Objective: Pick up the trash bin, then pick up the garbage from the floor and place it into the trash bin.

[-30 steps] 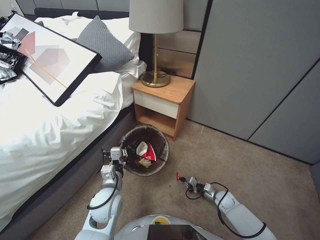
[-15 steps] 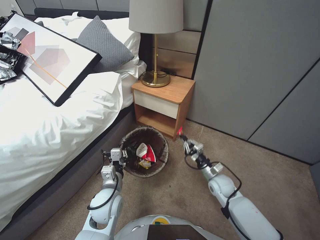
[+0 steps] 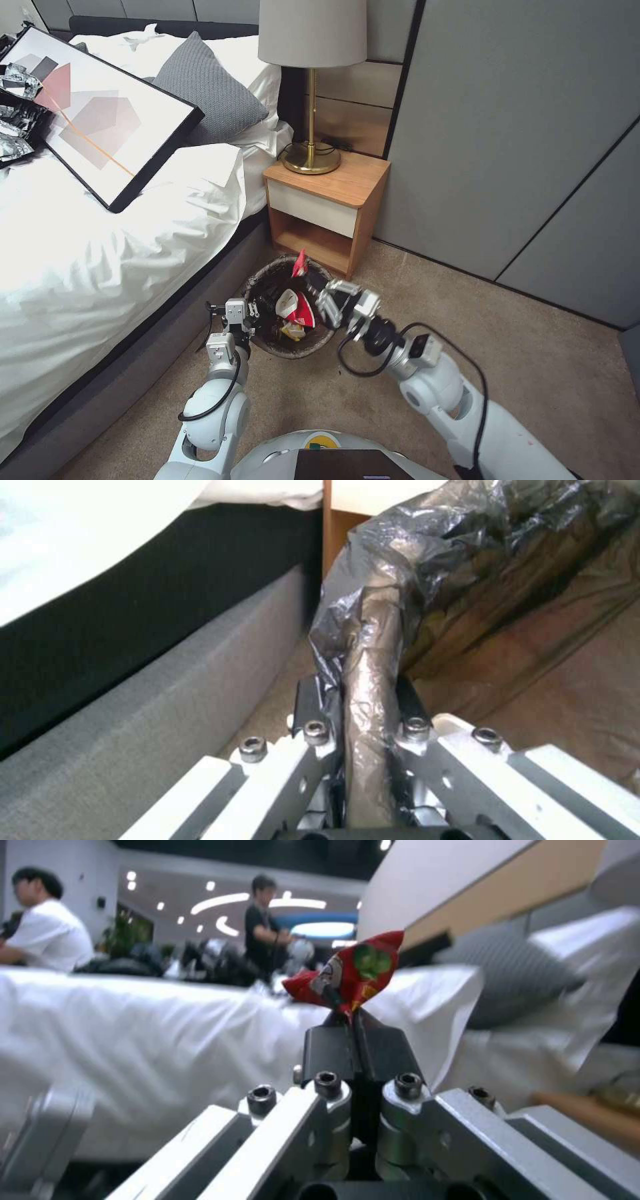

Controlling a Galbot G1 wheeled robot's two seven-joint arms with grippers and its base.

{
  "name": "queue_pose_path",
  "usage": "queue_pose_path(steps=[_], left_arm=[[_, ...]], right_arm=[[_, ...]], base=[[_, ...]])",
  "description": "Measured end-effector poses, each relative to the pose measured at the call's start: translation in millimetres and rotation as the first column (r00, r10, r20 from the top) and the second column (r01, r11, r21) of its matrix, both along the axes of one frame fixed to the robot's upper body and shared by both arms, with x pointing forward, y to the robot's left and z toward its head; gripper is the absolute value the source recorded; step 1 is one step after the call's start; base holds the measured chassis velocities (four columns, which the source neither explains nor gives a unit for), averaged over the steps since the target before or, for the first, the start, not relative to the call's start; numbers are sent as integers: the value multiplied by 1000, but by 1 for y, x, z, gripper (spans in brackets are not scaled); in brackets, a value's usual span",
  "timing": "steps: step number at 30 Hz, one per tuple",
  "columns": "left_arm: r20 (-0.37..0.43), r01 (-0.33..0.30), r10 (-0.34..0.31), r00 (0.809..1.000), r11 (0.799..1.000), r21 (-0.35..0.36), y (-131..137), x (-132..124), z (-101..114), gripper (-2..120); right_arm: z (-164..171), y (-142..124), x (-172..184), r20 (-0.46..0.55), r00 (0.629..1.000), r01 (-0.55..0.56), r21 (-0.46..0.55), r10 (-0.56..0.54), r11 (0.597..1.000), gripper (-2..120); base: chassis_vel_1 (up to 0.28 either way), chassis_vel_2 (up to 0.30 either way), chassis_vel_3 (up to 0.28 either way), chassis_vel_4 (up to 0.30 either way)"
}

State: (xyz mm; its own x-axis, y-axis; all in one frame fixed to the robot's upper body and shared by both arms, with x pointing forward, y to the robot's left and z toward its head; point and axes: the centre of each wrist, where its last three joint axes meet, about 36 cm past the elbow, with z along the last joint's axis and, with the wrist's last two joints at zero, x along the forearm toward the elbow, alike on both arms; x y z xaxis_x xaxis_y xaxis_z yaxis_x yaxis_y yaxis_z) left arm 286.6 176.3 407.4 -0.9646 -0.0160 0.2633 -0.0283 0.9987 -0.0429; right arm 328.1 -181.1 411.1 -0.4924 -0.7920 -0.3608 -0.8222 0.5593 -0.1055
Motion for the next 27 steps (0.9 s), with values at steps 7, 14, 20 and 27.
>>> queue_pose_path(steps=[7,14,20,27], left_arm=[[1,2,-2,1000,1000,0,-2,-1,1,3],[7,2,-2,1000,1000,-1,-2,-3,5,3],[10,6,-6,1000,1000,-3,-3,-4,6,3],[9,7,-7,1000,1000,-1,-3,-5,6,3]], right_arm=[[-46,11,-5,-79,997,-25,-67,20,997,0],[-70,12,1,-105,994,15,-104,-26,994,0],[-70,8,5,-99,994,34,-109,-45,993,18],[-67,6,8,-91,994,46,-104,-56,993,46]], base=[[0,0,0,0],[0,0,0,0],[0,0,0,0],[0,0,0,0]])
